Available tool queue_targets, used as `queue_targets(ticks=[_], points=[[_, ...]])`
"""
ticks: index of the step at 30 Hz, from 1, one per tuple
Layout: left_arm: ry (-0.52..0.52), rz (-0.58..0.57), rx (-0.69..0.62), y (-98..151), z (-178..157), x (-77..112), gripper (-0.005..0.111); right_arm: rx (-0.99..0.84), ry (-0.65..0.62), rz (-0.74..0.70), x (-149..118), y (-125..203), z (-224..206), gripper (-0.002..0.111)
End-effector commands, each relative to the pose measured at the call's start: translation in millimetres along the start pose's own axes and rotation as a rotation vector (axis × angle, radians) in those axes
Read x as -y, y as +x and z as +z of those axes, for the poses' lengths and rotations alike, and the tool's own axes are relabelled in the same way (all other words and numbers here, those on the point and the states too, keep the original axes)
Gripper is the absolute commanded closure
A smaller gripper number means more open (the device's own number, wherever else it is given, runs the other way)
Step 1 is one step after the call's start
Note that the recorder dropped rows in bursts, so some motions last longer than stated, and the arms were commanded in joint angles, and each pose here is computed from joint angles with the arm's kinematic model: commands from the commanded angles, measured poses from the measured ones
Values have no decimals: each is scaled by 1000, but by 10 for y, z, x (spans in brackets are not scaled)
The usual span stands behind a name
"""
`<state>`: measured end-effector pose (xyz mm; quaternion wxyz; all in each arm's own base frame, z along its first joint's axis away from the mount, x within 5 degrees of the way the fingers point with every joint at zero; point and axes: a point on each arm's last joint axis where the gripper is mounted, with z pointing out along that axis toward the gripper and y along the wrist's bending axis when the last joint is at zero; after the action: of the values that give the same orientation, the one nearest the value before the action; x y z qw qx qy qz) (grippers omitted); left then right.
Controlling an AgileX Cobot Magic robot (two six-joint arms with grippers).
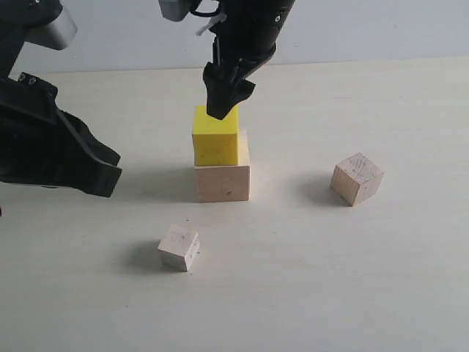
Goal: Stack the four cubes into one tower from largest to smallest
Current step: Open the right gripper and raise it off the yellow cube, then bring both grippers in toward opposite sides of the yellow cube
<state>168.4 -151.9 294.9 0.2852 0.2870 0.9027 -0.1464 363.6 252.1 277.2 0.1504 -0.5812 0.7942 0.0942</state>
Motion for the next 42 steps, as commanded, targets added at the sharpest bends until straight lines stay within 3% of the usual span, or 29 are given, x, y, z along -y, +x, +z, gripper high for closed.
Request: queue_targets(ticks=[1,5,11,17,22,23,25,28,32,39,42], points=[[-1,-6,23,-23,-27,-3,107,-11,83,154,35,25,-160,40],[-1,-4,43,-41,-27,-3,107,-37,126,226,71,55,-165,67],[-1,-8,47,-45,-27,-3,107,17,64,287,9,6,-194,108],[-4,-29,80,-76,-23,-6,107,39,33,345,-20,-15,-205,108],[-111,-111,114,-108,-27,-145,107,58,19,412,84,60,-237,108],[-126,-142,113,-109,-22,-192,107,61,21,427,130,95,-250,108],[-168,-281,89,-145,70,-436,107,101,14,577,466,388,-360,108],[-177,-296,80,-261,162,-500,107,165,-11,746,734,772,-326,108],[-124,-261,6,-413,495,-495,107,198,-130,885,774,1180,-5,108],[-83,-333,-76,-503,957,-731,107,331,-312,905,641,1124,124,108],[47,-403,-63,-499,1114,-874,107,312,-322,916,611,1161,176,108]])
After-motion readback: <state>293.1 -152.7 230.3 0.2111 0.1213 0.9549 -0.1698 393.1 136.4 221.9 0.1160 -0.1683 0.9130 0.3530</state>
